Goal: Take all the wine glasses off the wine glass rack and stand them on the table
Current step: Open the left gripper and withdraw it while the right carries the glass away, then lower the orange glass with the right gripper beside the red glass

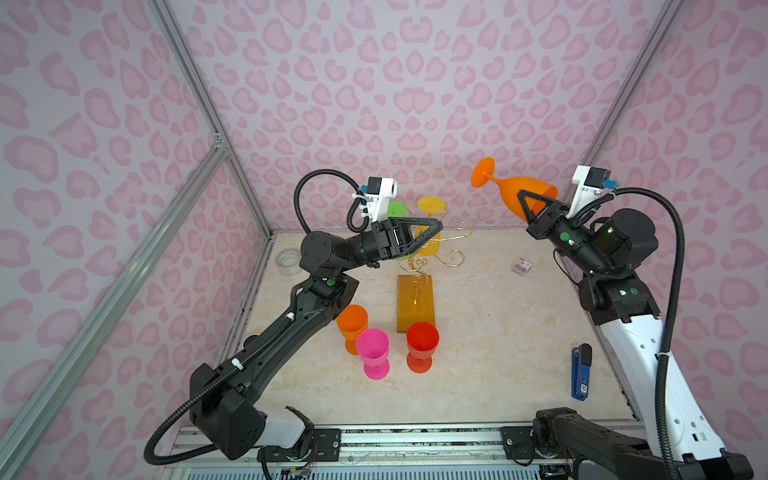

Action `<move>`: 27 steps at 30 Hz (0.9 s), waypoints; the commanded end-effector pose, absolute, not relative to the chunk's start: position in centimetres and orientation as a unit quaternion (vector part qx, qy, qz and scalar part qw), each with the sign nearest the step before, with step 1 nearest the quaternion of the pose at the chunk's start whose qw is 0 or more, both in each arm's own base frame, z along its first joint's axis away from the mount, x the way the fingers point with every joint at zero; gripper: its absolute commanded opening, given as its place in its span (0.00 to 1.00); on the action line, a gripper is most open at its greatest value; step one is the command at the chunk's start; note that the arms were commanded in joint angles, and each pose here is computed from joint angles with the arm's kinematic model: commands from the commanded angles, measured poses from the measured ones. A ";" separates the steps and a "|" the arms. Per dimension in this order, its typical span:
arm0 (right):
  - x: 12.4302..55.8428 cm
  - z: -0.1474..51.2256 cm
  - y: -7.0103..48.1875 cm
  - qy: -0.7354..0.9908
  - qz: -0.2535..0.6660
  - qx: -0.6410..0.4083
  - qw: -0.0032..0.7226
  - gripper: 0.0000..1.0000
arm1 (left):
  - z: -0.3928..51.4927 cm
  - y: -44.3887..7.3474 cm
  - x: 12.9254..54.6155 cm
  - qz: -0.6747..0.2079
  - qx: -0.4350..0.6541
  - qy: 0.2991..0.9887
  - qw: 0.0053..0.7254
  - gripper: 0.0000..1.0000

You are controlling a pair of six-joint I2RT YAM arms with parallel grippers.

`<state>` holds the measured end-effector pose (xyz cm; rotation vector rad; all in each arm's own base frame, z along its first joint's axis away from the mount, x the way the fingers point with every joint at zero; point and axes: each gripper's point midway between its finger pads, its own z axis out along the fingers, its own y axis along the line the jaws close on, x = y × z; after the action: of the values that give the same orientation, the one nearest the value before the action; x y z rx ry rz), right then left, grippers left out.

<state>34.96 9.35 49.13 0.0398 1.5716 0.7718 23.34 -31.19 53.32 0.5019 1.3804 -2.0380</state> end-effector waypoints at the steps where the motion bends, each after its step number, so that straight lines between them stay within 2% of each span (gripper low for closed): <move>1: 34.3 41.7 5.3 0.796 0.211 0.069 0.564 0.00 | 51.8 -30.6 24.4 -0.685 0.202 0.579 0.393 0.52; 8: 32.9 35.6 3.5 0.861 0.155 0.081 0.478 0.00 | 51.2 -25.2 26.5 -0.530 0.125 0.643 0.538 0.68; 11: 32.1 32.3 4.3 0.893 0.134 0.061 0.425 0.00 | 51.0 -22.8 27.1 -0.476 0.095 0.657 0.577 0.70; 20: 27.3 23.1 11.1 0.964 0.070 -0.087 0.242 0.00 | 51.1 -19.7 27.3 -0.432 0.061 0.662 0.609 0.70; 24: 25.7 22.4 12.6 0.967 0.049 -0.132 0.210 0.00 | 51.0 -19.4 27.4 -0.432 0.056 0.663 0.609 0.70; 27: 25.0 21.9 13.8 0.967 0.069 -0.152 0.192 0.00 | 51.1 -19.2 27.5 -0.433 0.053 0.662 0.610 0.70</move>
<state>26.02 14.00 22.76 -0.3721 2.6645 0.2255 27.52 -19.48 50.85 0.1230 1.5414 -1.0123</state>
